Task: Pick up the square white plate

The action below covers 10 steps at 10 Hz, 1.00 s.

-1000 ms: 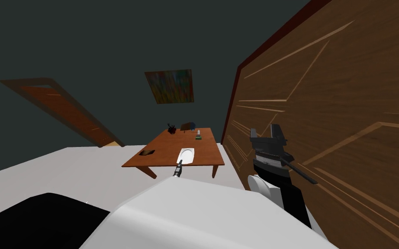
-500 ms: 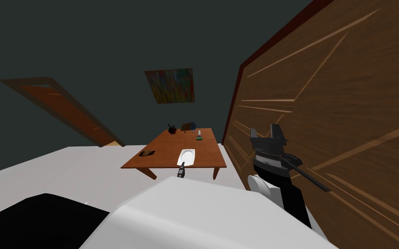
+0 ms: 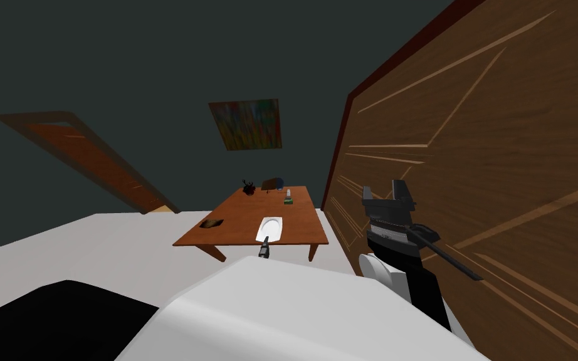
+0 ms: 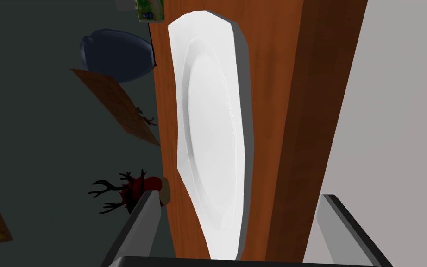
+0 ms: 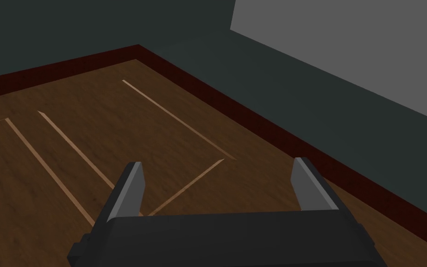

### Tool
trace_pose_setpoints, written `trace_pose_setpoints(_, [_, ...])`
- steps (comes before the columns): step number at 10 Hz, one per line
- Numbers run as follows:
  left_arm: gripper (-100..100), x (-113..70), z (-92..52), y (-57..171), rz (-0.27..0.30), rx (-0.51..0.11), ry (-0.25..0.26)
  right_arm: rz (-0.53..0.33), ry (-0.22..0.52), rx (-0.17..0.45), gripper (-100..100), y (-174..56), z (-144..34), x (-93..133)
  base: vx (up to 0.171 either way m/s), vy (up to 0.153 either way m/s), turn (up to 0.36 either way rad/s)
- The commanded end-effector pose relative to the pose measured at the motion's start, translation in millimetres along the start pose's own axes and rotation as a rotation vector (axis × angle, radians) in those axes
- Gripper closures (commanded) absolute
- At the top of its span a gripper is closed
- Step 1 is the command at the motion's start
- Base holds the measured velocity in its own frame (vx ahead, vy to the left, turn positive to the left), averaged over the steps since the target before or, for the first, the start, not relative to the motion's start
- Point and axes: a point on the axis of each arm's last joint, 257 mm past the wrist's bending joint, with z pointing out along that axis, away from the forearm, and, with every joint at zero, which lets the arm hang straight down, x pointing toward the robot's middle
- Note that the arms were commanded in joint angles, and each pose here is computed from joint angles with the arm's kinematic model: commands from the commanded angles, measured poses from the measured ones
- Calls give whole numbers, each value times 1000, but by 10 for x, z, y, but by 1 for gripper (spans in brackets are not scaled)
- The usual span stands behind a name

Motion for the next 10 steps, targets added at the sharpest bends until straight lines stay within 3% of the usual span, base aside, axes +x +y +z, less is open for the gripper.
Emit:
trace_pose_setpoints(1, [-100,-24,-95,54,-2,4,-5,0,0,0,0,0,0,0,168,19,-41])
trace_pose_setpoints(2, [-100,-36,-161,98,-3,4,-8,0,0,0,0,0,0,0,182,32,-32])
trace_pose_setpoints(3, [-100,-30,-120,74,-3,1,-6,0,0,0,0,0,0,0,60,12,20])
trace_pose_setpoints(4, [100,-19,-148,96,-5,0,-6,0,0,0,0,0,0,0,-7,-6,10])
trace_pose_setpoints(8, [100,-23,-187,159,-4,-15,-7,0,0,0,0,0,0,0,-3,-1,3])
trace_pose_setpoints(9, [0,-23,-188,160,-3,-15,-7,0,0,0,0,0,0,0,0,0,0])
trace_pose_setpoints(10, [100,-12,-30,8,0,4,-1,0,0,0,0,0,0,0,-89,-20,24])
